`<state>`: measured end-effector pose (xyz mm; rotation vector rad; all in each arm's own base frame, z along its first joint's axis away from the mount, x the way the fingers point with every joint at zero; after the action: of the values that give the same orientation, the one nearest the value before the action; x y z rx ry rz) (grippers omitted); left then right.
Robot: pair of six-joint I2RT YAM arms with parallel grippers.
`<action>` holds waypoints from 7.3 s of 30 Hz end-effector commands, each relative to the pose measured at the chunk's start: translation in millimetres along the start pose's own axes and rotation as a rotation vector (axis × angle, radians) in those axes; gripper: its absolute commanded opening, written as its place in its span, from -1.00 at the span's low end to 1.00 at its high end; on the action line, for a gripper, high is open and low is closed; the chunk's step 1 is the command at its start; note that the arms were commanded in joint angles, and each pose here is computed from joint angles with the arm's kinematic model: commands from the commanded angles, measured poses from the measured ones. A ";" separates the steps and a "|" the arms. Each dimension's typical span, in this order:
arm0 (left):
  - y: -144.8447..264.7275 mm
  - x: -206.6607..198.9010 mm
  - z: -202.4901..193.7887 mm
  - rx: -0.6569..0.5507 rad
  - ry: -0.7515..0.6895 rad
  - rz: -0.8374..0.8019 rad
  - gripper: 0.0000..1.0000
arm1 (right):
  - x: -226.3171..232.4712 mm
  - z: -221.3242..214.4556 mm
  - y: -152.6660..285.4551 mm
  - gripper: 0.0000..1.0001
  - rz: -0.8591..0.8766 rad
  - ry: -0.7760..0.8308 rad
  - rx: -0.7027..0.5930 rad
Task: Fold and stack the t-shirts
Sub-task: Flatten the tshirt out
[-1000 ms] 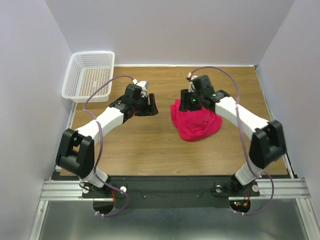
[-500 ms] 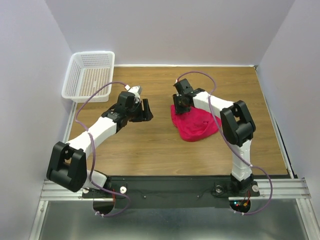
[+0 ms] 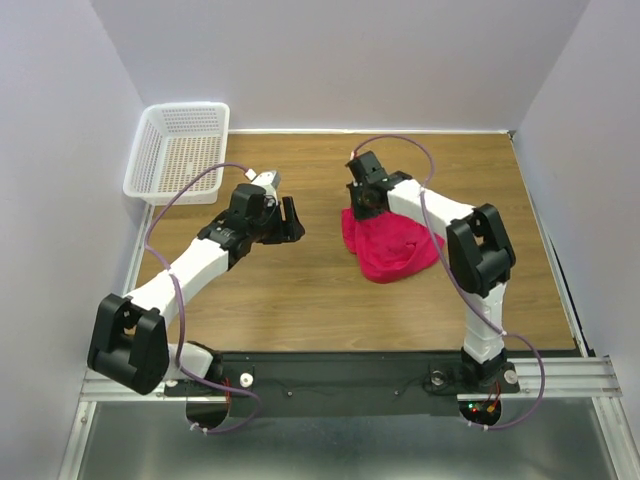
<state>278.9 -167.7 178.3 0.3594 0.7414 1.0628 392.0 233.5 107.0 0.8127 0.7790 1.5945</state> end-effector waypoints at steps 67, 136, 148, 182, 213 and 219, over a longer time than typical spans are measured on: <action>-80.4 -79.2 -51.9 0.186 0.014 -0.192 0.19 | -10.5 -109.2 62.9 0.24 0.210 -0.008 0.192; -51.7 22.8 -18.5 0.185 0.018 0.062 -0.04 | -114.0 -21.1 43.0 -0.03 -0.085 -0.088 0.011; -58.8 37.2 -45.9 0.265 0.005 0.102 -0.17 | -247.4 76.2 78.8 0.16 -0.280 -0.530 -0.260; -60.9 46.6 -47.5 0.267 -0.031 0.159 0.01 | -184.8 -3.8 37.6 -0.01 0.179 -0.350 0.064; -36.2 62.8 24.9 0.133 -0.080 0.257 0.11 | -177.1 -9.9 43.5 -0.25 0.182 -0.287 0.075; -35.2 61.5 26.9 0.123 -0.081 0.252 0.11 | -191.3 -11.9 44.6 -0.13 0.038 -0.282 0.058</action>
<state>340.6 -126.9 135.9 0.6511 0.7461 1.2447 385.2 45.9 106.2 1.1832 0.6000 1.5018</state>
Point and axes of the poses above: each gripper's point midway between its finger pads, its own y axis back along the fingers, its own x axis along the line the jaws close on, z = x × y, the point moved 6 cm from there along y, back along the fingers, and after that the axes turned 4 degrees about -y, right-handed, at the moved point
